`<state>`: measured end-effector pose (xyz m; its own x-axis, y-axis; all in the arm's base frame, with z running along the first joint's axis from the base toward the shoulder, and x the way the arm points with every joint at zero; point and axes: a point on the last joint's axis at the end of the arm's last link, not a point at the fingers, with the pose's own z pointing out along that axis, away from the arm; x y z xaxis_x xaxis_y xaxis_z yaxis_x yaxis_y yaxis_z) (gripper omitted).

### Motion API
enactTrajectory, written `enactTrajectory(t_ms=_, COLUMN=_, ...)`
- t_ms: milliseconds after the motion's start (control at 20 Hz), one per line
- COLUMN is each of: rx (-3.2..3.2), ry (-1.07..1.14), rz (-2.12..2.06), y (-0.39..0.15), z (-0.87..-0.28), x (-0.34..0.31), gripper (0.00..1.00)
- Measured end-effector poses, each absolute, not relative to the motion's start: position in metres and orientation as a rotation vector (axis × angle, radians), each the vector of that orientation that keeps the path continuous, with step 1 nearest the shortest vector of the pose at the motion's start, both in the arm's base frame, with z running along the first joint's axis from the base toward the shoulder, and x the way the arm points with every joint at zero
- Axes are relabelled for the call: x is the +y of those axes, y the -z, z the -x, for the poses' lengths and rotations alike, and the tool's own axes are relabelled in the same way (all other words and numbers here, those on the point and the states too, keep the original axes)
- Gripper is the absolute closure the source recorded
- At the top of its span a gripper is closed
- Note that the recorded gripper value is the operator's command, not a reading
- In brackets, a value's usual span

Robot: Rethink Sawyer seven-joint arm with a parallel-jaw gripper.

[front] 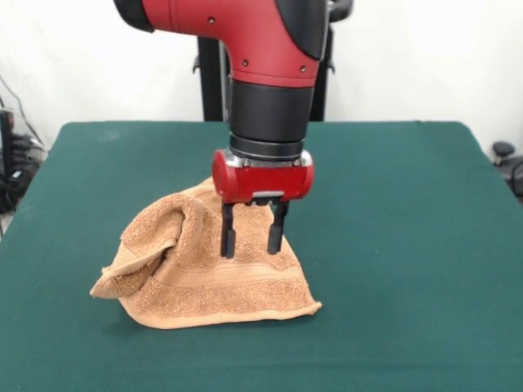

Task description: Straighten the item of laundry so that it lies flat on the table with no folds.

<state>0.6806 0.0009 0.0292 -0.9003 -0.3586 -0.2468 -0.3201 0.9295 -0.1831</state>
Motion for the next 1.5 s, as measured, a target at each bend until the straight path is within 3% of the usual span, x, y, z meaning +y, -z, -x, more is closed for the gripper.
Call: enactTrajectory(t_ms=1500, rx=2.865, ry=0.186, rz=0.376, y=0.009, z=-0.671, x=-0.088, gripper=0.0)
